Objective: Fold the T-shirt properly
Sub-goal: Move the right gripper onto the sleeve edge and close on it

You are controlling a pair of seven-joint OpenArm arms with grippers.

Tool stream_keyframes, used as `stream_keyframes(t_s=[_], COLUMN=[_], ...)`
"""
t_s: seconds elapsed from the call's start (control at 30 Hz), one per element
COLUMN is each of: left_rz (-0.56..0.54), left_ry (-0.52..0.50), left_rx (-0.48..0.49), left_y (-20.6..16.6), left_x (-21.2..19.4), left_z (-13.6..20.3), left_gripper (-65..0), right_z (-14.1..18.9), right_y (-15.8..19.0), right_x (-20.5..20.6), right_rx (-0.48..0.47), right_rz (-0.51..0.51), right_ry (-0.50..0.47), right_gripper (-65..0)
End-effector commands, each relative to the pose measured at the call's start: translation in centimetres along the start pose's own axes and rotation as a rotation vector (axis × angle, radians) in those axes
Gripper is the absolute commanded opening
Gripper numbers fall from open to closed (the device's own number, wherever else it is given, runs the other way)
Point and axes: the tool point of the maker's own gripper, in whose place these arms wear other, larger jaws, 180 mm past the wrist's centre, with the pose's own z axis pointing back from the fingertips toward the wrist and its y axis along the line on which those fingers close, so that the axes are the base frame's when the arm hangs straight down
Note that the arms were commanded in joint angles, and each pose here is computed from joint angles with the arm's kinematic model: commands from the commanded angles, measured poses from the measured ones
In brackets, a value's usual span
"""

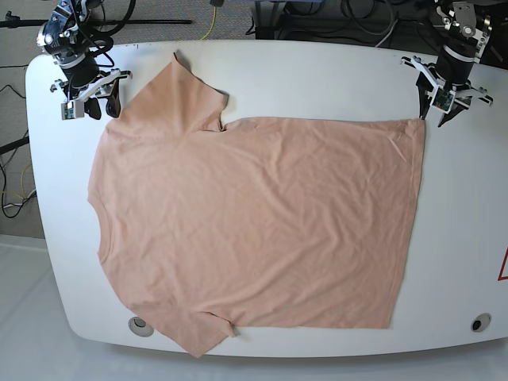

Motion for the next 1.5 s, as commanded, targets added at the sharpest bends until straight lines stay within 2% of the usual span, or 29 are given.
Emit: stream_keyframes(t_s=[0.0, 0.47, 0.93, 1.13, 1.47], left_rz=[-0.023, -0.025, 0.007, 0.006, 0.002], left_ry=[-0.044, -0.057, -0.016, -0.002, -0.009], left_rx=[0.018, 0.009, 0.005, 0.002, 0.011], left_y=[0.5, 0.3, 0.3, 0.2, 0.6], left_x=[1.6, 1.9, -0.1, -0.5, -0.2], left_z=[0.2, 0.3, -0.6, -0.6, -0.7], left_gripper=[-46.7, -45.1, -45.6, -45.8, -45.6], right_z=[0.0, -0.6, -2.6, -3.1, -2.8], right_y=[0.5, 0.7, 2.8, 2.4, 1.3], right_x=[0.9, 0.1, 0.3, 0.5, 0.1], right_rx=[0.021, 0.028, 0.093, 0.096, 0.085], right_rz=[0.029, 0.029, 0.08, 0.124, 0.114], right_ry=[-0.031, 0.002, 0.036, 0.056, 0.069], right_gripper=[-39.5, -39.7, -39.9, -40.0, -40.1])
